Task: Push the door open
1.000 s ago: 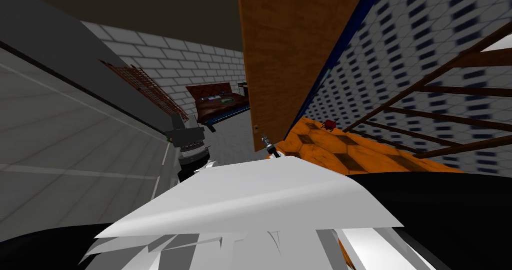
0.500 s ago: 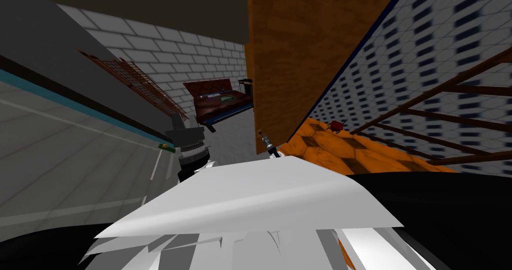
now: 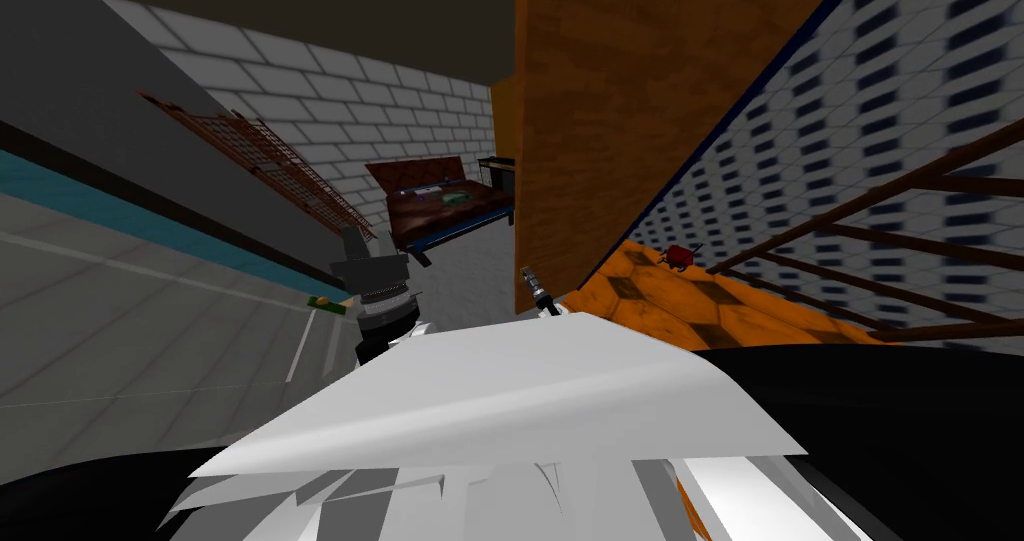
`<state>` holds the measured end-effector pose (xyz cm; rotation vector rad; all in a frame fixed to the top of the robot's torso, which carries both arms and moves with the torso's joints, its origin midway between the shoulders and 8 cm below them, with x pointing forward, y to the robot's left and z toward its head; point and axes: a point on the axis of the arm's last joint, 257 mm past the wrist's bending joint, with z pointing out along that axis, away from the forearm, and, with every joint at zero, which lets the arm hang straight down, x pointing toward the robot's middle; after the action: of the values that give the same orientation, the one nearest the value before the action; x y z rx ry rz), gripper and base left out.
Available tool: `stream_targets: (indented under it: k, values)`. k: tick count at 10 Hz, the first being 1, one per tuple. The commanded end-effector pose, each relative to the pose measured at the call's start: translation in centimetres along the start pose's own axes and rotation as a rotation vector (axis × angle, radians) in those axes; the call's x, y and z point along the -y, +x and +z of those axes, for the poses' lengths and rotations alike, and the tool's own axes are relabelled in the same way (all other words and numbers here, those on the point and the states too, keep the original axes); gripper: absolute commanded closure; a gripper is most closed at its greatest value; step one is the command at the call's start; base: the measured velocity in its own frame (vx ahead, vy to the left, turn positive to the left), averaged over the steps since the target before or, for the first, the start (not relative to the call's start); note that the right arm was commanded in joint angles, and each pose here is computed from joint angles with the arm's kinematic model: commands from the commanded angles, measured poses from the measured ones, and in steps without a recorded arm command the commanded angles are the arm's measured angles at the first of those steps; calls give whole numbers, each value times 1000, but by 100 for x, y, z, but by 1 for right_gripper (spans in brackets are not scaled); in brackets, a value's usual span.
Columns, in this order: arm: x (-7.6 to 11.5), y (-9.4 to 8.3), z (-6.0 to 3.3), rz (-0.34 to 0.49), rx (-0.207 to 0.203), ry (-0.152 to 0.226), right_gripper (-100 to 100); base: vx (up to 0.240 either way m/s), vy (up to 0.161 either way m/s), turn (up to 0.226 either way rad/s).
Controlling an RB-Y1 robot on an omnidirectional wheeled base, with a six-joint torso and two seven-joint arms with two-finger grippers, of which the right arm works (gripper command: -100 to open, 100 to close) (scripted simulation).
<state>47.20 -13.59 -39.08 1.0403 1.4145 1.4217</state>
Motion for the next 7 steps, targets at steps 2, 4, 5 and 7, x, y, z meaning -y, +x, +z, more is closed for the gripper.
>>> stream_targets:
  k: [2, 4, 5, 7]
  values:
    - [10, -3, -5, 0, 1, 3, 100, -25, -8, 7]
    - [10, -3, -5, 0, 1, 3, 100, -9, -2, -2]
    - [10, -3, -5, 0, 1, 3, 100, 0, 0, 0]
    - [33, -98, -24, -5, 20, 10, 100, 115, 52, -30]
